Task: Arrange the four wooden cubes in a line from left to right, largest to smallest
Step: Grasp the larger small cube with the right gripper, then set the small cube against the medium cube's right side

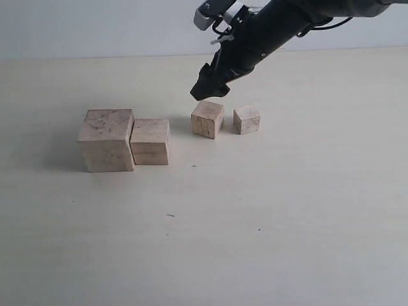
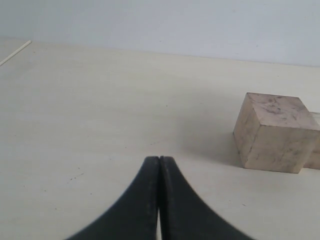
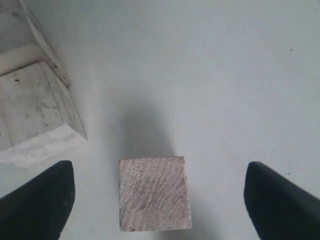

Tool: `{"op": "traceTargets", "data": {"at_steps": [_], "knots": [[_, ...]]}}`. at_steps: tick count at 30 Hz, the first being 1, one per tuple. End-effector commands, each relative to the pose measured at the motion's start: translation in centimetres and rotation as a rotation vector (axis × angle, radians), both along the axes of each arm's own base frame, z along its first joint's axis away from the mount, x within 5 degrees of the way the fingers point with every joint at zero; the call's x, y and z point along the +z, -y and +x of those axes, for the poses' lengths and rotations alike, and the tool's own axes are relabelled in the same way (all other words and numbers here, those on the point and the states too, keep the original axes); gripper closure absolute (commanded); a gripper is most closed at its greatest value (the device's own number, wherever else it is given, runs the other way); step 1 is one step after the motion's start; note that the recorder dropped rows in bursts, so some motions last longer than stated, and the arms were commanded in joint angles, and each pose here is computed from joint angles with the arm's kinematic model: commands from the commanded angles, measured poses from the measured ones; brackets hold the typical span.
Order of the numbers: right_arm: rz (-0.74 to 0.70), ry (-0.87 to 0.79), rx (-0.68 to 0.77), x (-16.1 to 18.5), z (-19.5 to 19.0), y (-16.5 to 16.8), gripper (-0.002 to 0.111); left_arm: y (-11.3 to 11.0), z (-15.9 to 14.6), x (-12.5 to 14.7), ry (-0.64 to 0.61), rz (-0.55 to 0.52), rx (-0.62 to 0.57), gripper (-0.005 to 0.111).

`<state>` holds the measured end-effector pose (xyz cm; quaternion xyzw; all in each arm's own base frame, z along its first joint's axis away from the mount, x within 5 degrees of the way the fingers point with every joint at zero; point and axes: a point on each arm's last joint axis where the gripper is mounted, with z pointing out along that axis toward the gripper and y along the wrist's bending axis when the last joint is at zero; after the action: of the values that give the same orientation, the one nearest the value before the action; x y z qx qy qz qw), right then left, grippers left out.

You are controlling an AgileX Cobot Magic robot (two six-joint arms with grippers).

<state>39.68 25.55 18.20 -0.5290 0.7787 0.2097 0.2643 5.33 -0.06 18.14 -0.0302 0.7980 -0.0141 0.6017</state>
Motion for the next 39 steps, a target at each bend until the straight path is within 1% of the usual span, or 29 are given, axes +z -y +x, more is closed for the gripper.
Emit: {"op": "traceTargets", "data": {"at_steps": [1,8,10,12,13,15,21,24,26,28,29,34,39], "knots": [[-0.014,-0.036,0.005,-2.2,0.3,0.0,0.022,0.0,0.0,0.0,0.014,-0.002,-0.003,0.107],[-0.045,-0.089,0.005,-5.3,0.5,0.0,0.023,0.0,0.0,0.0,0.014,-0.002,-0.003,0.107],[-0.048,-0.1,0.005,-5.7,0.4,0.0,0.026,0.0,0.0,0.0,0.014,-0.002,-0.003,0.107],[-0.052,-0.108,0.005,-6.1,0.4,0.0,0.033,0.0,0.0,0.0,0.014,-0.002,-0.003,0.107],[-0.054,-0.112,0.006,-6.2,0.4,0.0,0.037,0.0,0.0,0.0,0.014,-0.002,-0.003,0.107],[-0.054,-0.117,0.01,-6.3,0.4,0.0,0.052,0.0,0.0,0.0,0.014,-0.002,-0.003,0.107],[-0.06,-0.204,0.071,-6.3,-0.6,0.0,0.108,0.0,0.0,0.0,0.014,-0.002,-0.003,0.107],[-0.059,-0.234,0.109,-5.8,-1.1,0.0,0.108,0.0,0.0,0.0,0.014,-0.002,-0.003,0.107],[-0.063,-0.214,0.233,-5.2,-1.7,0.0,0.108,0.0,0.0,0.0,0.014,-0.002,-0.003,0.107],[-0.051,-0.175,0.401,-4.7,-2.4,0.1,0.108,0.0,0.0,0.0,0.014,-0.002,-0.003,0.107],[-0.04,-0.171,0.448,-4.5,-2.7,0.0,0.108,0.0,0.0,0.0,0.014,-0.002,-0.003,0.107],[-0.023,-0.152,0.488,-4.6,-2.7,-0.1,0.108,0.0,0.0,0.0,0.014,-0.002,-0.003,0.107],[-0.026,-0.148,0.458,-6.0,-2.3,-0.2,0.108,0.0,0.0,0.0,0.014,-0.002,-0.003,0.107]]}}
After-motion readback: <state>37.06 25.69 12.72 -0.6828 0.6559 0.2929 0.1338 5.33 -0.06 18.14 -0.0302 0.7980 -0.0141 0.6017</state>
